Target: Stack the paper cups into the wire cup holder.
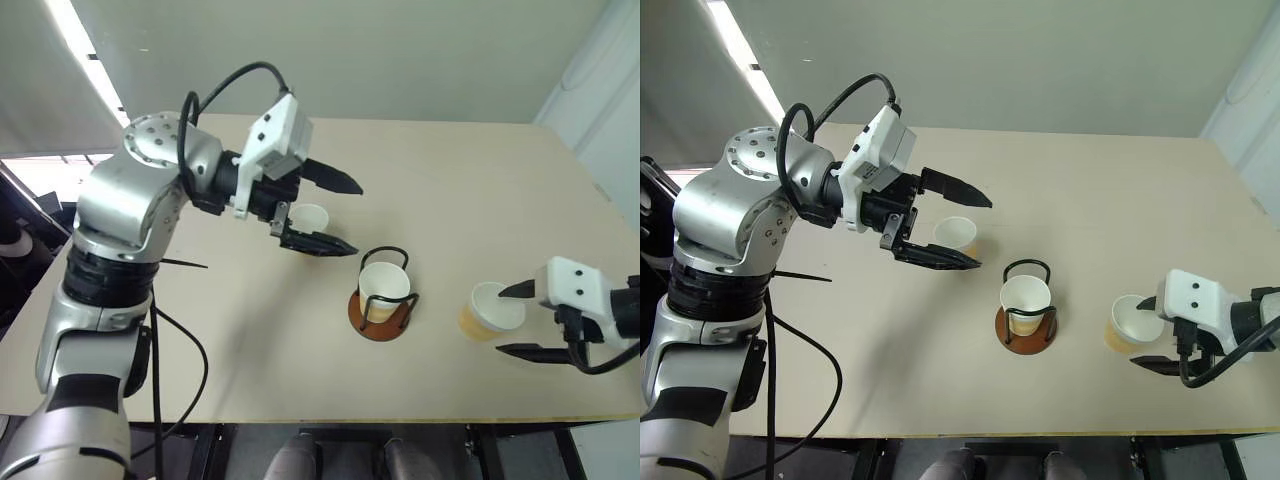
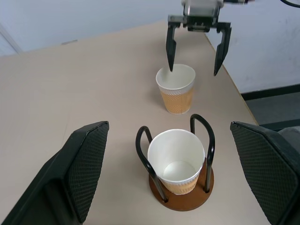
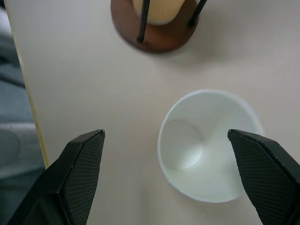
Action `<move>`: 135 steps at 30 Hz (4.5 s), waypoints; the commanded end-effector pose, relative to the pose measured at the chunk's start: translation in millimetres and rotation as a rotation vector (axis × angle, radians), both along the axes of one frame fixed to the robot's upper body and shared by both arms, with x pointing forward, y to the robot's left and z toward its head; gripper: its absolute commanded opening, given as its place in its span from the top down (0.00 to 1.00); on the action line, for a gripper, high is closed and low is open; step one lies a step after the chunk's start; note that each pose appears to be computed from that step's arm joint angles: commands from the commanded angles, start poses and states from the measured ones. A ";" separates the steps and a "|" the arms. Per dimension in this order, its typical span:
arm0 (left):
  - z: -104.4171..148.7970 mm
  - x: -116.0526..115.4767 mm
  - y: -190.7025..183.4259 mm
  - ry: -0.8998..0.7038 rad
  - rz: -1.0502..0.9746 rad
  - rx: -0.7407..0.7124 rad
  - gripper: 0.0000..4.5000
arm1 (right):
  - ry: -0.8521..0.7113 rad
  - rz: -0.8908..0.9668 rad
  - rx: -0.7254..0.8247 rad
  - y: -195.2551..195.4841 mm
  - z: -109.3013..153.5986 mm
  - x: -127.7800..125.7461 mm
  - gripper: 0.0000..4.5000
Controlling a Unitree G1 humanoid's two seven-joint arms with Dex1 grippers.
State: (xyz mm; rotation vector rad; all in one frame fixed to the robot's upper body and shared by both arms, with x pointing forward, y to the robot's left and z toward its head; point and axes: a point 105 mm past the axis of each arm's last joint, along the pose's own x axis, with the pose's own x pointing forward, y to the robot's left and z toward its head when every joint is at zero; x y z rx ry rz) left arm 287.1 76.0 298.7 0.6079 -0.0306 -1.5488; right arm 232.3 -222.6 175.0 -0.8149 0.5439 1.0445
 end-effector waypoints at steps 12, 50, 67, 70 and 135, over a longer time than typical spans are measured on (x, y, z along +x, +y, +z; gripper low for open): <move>-9.2 -9.8 17.2 0.007 0.040 0.067 0.00 | -0.030 0.047 -0.080 -0.5 -11.8 17.0 0.12; -22.1 10.4 68.5 0.016 0.232 0.097 0.00 | -0.329 0.397 -0.098 74.5 93.6 6.6 1.00; -20.6 14.7 58.7 -0.004 0.180 0.093 0.00 | -0.360 0.602 -0.174 112.7 82.1 15.2 1.00; -19.8 14.1 57.9 -0.008 0.178 0.093 0.00 | -0.347 0.621 -0.183 113.6 76.1 16.4 1.00; -70.0 101.9 48.0 -0.439 0.338 0.512 0.00 | -0.323 0.325 0.349 107.9 149.7 11.8 0.20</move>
